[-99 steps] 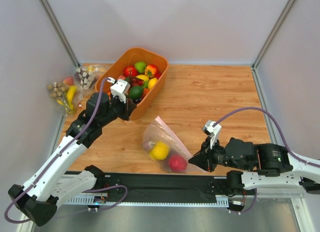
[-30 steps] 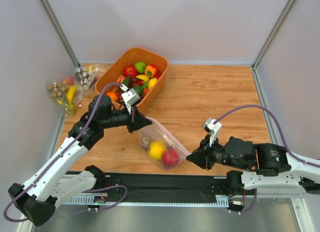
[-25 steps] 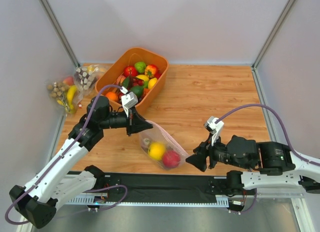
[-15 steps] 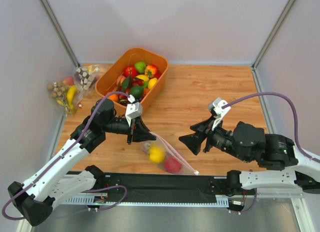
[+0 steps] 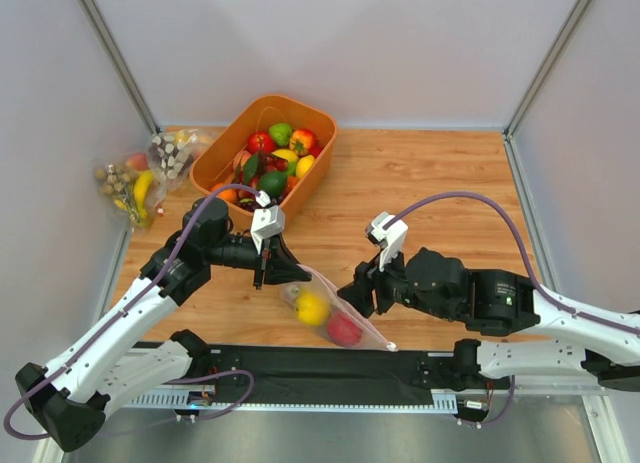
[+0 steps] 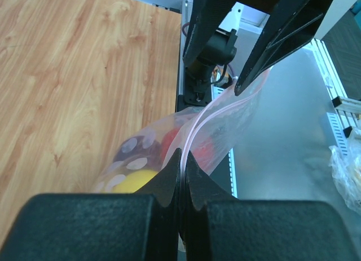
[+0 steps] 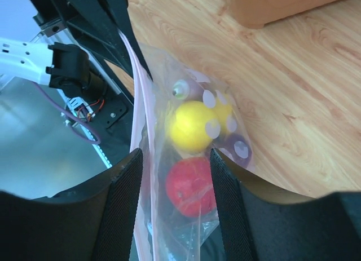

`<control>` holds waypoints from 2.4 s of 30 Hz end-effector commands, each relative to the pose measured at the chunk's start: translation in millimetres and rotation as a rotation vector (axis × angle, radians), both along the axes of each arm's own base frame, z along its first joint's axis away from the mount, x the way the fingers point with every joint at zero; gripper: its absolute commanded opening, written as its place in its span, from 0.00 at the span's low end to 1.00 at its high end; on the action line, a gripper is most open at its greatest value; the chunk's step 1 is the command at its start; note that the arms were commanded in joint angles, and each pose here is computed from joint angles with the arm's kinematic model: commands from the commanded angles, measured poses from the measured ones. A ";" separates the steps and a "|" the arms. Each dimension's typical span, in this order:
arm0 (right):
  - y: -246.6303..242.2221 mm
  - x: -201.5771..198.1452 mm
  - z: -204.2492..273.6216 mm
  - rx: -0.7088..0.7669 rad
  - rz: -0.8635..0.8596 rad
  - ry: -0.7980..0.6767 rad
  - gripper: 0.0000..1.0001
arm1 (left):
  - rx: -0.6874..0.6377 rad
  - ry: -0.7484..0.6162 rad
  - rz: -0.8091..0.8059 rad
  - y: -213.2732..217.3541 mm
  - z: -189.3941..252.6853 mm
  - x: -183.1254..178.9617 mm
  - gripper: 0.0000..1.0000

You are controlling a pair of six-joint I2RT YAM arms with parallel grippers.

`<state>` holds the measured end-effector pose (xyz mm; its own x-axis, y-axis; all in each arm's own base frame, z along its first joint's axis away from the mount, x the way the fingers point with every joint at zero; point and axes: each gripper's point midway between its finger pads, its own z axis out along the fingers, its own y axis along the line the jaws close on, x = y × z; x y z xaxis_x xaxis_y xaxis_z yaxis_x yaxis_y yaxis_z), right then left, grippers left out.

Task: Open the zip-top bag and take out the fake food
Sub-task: Open the zipper of the food storage bag at the center of the board.

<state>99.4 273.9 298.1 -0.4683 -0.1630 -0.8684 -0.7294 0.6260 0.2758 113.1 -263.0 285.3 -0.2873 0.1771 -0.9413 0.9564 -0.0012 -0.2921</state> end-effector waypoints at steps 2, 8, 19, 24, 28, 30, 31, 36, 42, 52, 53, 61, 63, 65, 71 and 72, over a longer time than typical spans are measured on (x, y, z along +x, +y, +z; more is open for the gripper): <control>5.9 -9.7 12.1 0.097 0.043 0.028 0.52 | -0.033 -0.077 -0.020 -0.2 15.4 -1.3 0.00; 16.7 -14.3 -9.6 0.027 0.080 0.057 0.48 | -0.029 -0.077 -0.020 -0.8 14.0 -0.8 0.00; 28.2 -6.2 -5.9 0.002 0.068 0.028 0.00 | 0.028 -0.080 0.083 -0.3 8.7 14.5 0.35; 22.0 12.5 0.3 -0.023 -0.016 -0.015 0.00 | 0.045 -0.092 0.338 17.3 37.8 41.3 0.83; 13.1 30.1 5.2 -0.027 -0.104 -0.035 0.00 | 0.010 -0.121 0.542 44.2 69.1 52.1 0.99; 8.2 39.2 9.9 -0.023 -0.148 -0.047 0.00 | -0.019 -0.097 0.615 57.6 83.6 48.5 0.99; 4.7 44.9 11.0 -0.028 -0.182 -0.059 0.00 | -0.024 -0.071 0.627 59.4 85.0 46.5 0.99; 5.4 55.4 14.0 -0.048 -0.231 -0.083 0.00 | -0.050 0.212 0.551 37.5 70.6 28.1 0.93; 17.6 54.7 0.4 -0.075 -0.215 -0.058 0.00 | -0.037 0.401 0.573 21.2 52.0 23.9 0.92; 24.1 51.6 -11.7 -0.076 -0.193 -0.039 0.00 | 0.065 0.478 0.600 5.2 21.0 34.2 0.99; 24.1 51.3 -13.1 -0.079 -0.192 -0.038 0.00 | 0.066 0.479 0.594 3.5 20.1 34.3 0.99; 33.1 43.3 -20.1 -0.073 -0.130 -0.025 0.00 | 0.078 0.498 0.605 -6.0 6.7 42.0 0.99; 34.1 41.1 -22.7 -0.082 -0.117 -0.025 0.00 | 0.075 0.501 0.602 -8.3 5.9 42.8 0.99; 33.9 39.4 -25.0 -0.093 -0.110 -0.028 0.01 | 0.066 0.507 0.603 -11.2 5.4 44.5 0.99; 31.6 35.5 -29.4 -0.113 -0.099 -0.030 0.00 | 0.112 0.512 0.617 -17.4 -10.0 48.7 0.99; 31.7 35.4 -29.8 -0.115 -0.098 -0.033 0.00 | 0.125 0.517 0.612 -19.6 -14.5 47.5 0.99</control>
<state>136.8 302.2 266.6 -0.4751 -0.2154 -0.8532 -0.6543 0.7348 0.1788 157.1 -276.0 272.6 -0.7622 -0.0485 -0.6456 0.5226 0.5425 -0.6577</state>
